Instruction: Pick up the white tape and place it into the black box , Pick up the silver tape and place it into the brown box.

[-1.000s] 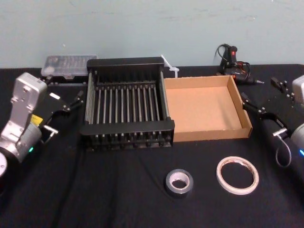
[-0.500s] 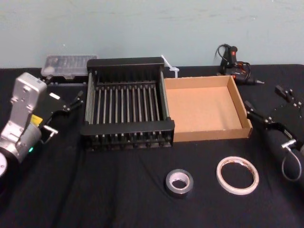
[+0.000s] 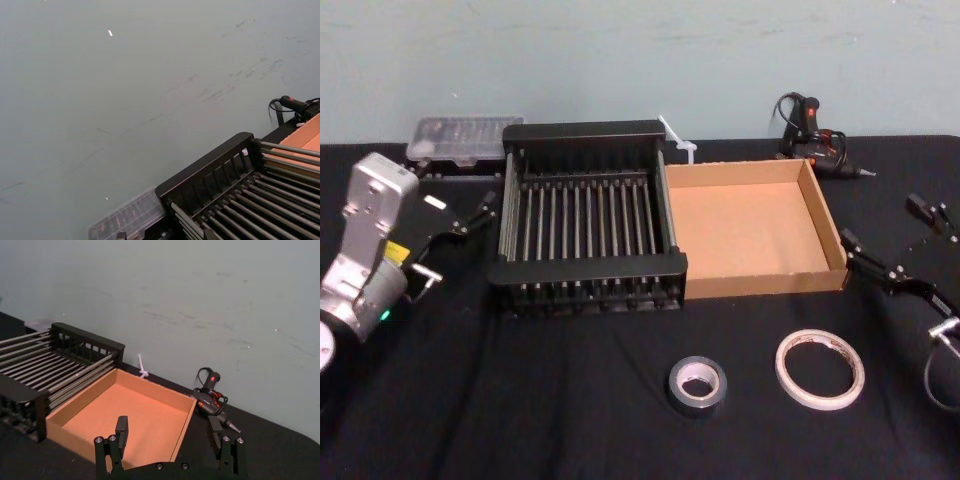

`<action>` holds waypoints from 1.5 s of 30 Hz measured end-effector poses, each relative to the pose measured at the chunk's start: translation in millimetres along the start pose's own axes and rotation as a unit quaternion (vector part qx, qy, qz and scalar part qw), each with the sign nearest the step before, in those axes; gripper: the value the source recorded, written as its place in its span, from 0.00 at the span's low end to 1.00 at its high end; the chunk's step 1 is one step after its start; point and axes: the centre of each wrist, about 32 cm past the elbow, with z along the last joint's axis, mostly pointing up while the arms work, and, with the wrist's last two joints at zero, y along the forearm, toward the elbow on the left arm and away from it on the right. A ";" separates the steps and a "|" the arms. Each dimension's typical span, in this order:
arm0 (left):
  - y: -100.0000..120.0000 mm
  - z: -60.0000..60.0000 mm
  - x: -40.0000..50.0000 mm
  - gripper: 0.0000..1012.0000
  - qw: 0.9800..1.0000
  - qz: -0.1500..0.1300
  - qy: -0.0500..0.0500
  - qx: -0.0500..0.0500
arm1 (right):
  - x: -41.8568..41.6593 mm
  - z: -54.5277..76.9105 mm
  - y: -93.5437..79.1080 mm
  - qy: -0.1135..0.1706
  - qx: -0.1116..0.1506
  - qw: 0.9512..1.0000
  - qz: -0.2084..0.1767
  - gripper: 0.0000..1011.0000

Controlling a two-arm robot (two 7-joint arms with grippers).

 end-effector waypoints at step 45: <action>0.0 0.0 0.0 0.99 1.000 0.000 0.000 0.000 | 4.4 13.9 -20.7 0.048 -0.181 0.977 0.102 0.99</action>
